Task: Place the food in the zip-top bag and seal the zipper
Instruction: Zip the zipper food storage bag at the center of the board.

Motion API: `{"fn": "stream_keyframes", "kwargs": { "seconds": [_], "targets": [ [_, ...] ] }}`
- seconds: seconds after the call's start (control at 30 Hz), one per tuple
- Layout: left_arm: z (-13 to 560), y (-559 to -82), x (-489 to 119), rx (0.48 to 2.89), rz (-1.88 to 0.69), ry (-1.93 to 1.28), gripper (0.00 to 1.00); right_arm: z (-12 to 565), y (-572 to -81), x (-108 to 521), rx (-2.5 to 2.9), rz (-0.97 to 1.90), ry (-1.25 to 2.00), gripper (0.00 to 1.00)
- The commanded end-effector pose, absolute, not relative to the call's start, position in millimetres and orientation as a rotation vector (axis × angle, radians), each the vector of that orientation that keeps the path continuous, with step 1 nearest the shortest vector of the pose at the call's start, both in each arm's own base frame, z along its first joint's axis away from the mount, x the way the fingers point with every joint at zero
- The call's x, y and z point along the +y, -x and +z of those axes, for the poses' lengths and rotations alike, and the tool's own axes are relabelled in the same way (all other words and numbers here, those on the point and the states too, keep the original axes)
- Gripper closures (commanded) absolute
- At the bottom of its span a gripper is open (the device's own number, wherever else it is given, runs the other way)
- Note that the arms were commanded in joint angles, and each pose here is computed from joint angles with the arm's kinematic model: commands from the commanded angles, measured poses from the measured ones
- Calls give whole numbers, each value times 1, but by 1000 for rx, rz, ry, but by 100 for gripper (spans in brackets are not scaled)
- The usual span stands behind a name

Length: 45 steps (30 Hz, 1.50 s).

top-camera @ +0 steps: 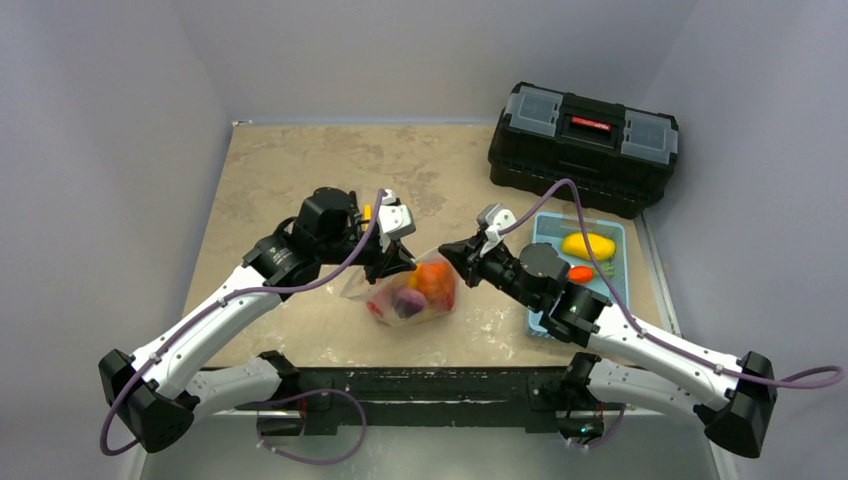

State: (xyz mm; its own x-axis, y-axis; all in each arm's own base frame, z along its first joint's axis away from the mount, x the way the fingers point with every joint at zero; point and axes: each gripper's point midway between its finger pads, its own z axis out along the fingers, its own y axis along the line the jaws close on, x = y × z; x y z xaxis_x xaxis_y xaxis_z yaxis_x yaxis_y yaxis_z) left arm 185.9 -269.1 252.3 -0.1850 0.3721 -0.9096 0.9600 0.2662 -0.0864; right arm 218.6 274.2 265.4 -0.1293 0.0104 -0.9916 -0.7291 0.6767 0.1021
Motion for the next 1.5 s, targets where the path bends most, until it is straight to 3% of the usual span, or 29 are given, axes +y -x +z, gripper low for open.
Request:
{"fn": "stream_keyframes", "kwargs": {
  "seconds": [0.0,0.23,0.4,0.43,0.5,0.6,0.63,0.93,1.13,1.27,1.3,1.37,1.47],
  "targets": [
    [265,-176,-266,1689,-914,-1256,100,263,-255,209,1655,364,372,100],
    [264,-177,-264,1691,-896,-1259,100,265,-255,179,1699,259,265,100],
    [264,-175,-265,1680,-909,-1275,100,296,-216,238,1588,597,608,100],
    [264,-174,-265,1678,-913,-1278,100,306,-204,250,1566,677,684,89],
    [265,-172,-266,1667,-928,-1289,100,310,-195,263,1574,727,772,49],
    [266,-170,-267,1661,-944,-1294,100,300,-178,279,1582,757,1020,26],
    [267,-168,-267,1657,-949,-1297,100,296,-177,281,1597,751,1075,26],
    [273,-161,-269,1621,-990,-1315,100,278,-168,308,1658,969,1353,36],
    [276,-156,-271,1601,-1019,-1329,100,277,-168,323,1620,1062,1386,50],
    [277,-155,-271,1594,-1022,-1331,100,275,-163,329,1596,1130,1404,65],
    [277,-155,-270,1593,-1022,-1330,100,274,-161,330,1593,1146,1414,73],
    [277,-154,-270,1593,-1021,-1331,100,270,-159,331,1588,1157,1448,100],
    [277,-158,-268,1609,-997,-1314,100,255,-179,322,1694,1006,1403,100]
  ]
}}
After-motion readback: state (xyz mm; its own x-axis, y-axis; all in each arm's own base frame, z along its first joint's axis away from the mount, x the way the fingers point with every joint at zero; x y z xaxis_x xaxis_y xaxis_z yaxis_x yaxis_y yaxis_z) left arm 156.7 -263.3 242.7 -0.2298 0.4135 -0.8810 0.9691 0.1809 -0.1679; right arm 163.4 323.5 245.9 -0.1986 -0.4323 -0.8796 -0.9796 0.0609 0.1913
